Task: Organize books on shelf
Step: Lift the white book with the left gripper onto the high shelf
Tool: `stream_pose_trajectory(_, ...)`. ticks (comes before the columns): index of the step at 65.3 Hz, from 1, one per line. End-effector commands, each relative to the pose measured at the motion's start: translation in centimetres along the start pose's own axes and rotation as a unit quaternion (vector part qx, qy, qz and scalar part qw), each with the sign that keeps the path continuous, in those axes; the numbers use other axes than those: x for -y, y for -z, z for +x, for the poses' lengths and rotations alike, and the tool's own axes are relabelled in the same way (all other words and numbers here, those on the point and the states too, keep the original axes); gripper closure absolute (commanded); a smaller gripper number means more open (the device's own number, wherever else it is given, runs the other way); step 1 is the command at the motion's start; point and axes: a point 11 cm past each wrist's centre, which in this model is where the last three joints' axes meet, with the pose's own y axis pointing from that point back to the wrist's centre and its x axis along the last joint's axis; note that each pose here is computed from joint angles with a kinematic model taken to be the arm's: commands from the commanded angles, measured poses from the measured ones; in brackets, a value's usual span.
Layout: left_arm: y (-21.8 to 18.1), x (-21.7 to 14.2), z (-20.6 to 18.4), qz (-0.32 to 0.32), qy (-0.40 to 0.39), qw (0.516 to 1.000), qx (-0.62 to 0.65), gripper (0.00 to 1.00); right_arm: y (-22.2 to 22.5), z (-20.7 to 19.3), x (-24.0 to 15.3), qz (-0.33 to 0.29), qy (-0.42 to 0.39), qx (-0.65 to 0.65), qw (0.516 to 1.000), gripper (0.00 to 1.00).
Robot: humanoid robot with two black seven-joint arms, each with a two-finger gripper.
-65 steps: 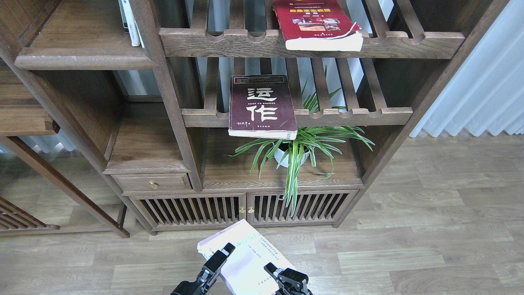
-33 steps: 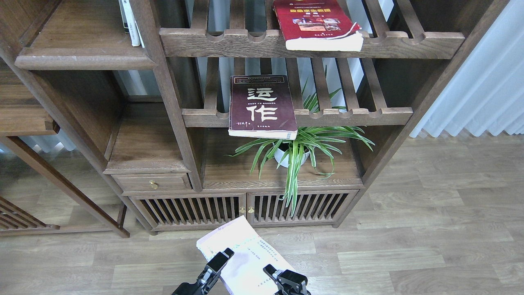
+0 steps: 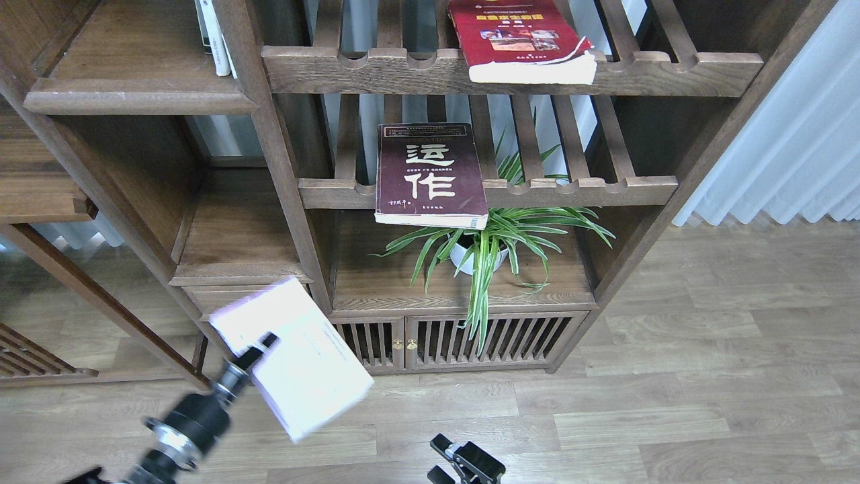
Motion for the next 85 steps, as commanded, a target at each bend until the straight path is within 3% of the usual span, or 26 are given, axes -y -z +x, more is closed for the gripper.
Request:
stream_pose_trajectory(1,-8.5,1.6,-3.9,-0.095,0.054,0.993,0.040,0.96,0.2,0.3,-0.1,0.001,-0.006,-0.001,1.000,0.00)
stream_pose_trajectory(19,-18.7,4.8,-12.3,-0.171,0.144,0.966,0.127,0.96,0.4,0.8,-0.3,0.005,-0.015,0.000,1.000,0.00)
stream_pose_trajectory(29,-23.6,4.9,-15.2,-0.195,0.152,0.951,0.183,0.96,0.4,0.8,-0.3,0.005,-0.014,0.001,1.000,0.00)
stream_pose_trajectory(38,-26.8,5.2,-16.1,-0.178,0.127,0.948,0.231,0.96,0.4,0.9,-0.4,0.005,-0.016,0.002,1.000,0.00)
stream_pose_trajectory(53,-25.1,9.2,-16.6,-0.061,0.113,0.963,0.235,0.96,0.3,0.8,-0.3,0.003,-0.014,0.001,1.000,0.00)
stream_pose_trajectory(85,-29.3,10.9,-20.7,-0.082,0.058,0.894,0.437,0.96,0.2,1.0,-0.5,0.006,-0.015,0.004,1.000,0.00)
